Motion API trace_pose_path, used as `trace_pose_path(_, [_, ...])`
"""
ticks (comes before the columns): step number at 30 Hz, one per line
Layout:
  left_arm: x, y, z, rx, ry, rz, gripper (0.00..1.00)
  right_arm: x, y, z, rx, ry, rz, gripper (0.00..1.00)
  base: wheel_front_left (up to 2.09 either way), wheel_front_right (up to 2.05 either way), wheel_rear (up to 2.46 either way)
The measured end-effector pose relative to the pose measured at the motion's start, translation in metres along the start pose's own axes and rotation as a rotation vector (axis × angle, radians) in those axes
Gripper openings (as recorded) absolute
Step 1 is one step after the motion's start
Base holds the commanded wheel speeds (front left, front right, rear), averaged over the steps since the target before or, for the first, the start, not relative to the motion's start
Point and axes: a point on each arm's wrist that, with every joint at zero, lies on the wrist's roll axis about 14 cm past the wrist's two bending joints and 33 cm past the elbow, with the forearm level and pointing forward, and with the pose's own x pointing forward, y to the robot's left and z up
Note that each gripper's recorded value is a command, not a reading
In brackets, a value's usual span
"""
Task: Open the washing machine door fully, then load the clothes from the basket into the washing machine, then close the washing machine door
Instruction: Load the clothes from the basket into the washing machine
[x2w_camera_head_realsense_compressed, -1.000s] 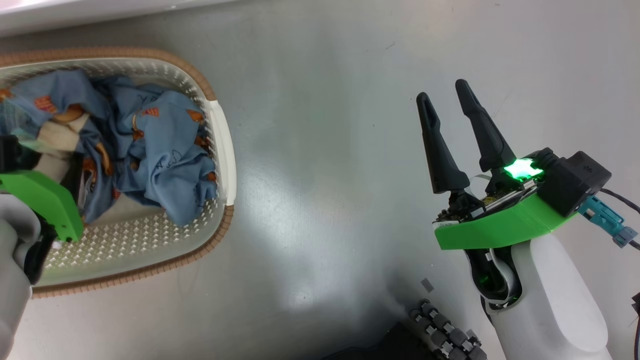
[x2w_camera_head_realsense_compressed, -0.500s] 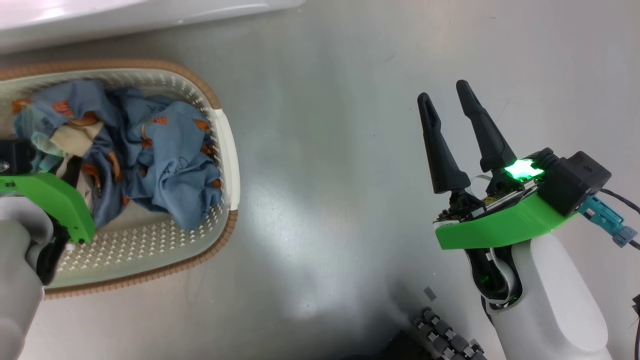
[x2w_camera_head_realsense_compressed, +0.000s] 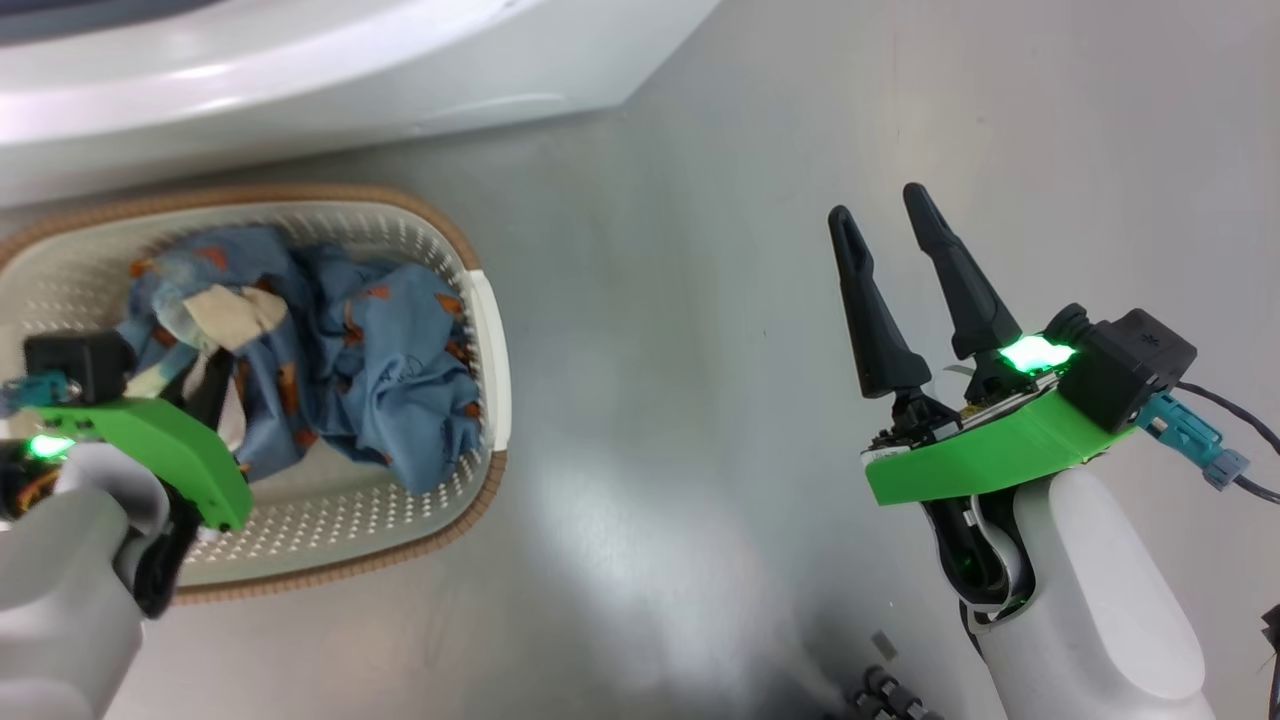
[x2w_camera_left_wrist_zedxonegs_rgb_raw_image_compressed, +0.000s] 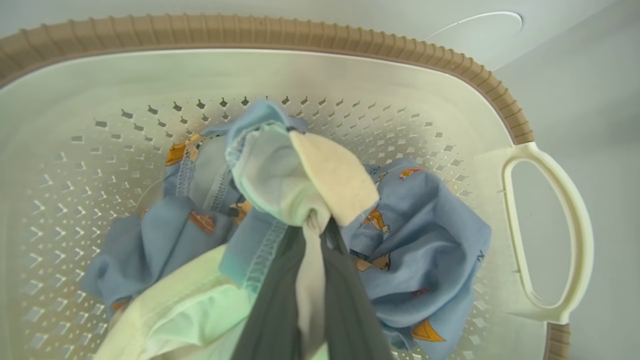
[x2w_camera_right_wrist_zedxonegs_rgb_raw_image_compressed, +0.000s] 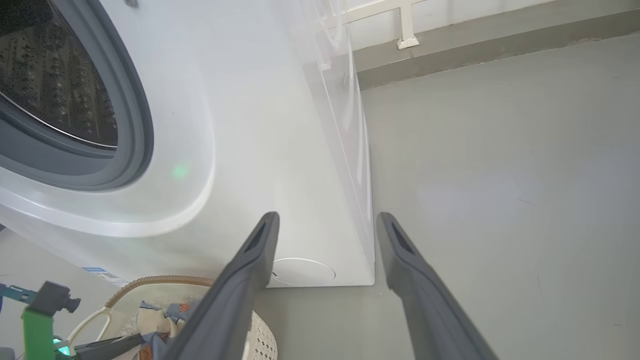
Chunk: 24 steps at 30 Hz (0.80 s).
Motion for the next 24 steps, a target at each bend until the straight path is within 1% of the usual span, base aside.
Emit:
trace_pose_path(7, [-0.026, -0.018, 0.018, 0.01, -0.062, -0.026, 0.0, -0.004, 0.011, 0.025, 0.001, -0.052, 0.021, 1.0, 0.0, 0.0, 0.0])
trace_pose_path(11, [-0.044, -0.027, 0.035, -0.007, -0.118, -0.031, 0.0, -0.009, 0.016, 0.04, -0.003, -0.082, 0.03, 1.0, 0.0, 0.0, 0.0])
trace_pose_path(14, [-0.058, -0.031, 0.05, -0.012, -0.174, -0.028, 0.0, -0.017, 0.02, 0.044, -0.004, -0.086, 0.035, 1.0, 0.0, 0.0, 0.0])
trace_pose_path(19, [-0.086, -0.04, 0.056, -0.023, -0.233, -0.023, 0.0, -0.025, 0.03, 0.059, -0.003, -0.116, 0.054, 1.0, 0.0, 0.0, 0.0])
trace_pose_path(20, [-0.086, -0.04, 0.056, -0.023, -0.233, -0.023, 0.0, -0.025, 0.03, 0.059, -0.003, -0.116, 0.054, 1.0, 0.0, 0.0, 0.0])
trace_pose_path(22, [-0.103, -0.047, 0.062, -0.02, -0.279, -0.025, 0.0, -0.032, 0.036, 0.07, 0.001, -0.139, 0.065, 1.0, 0.0, 0.0, 0.0])
trace_pose_path(24, [-0.113, -0.054, 0.068, -0.025, -0.316, -0.03, 0.0, -0.039, 0.037, 0.071, 0.003, -0.138, 0.065, 1.0, 0.0, 0.0, 0.0])
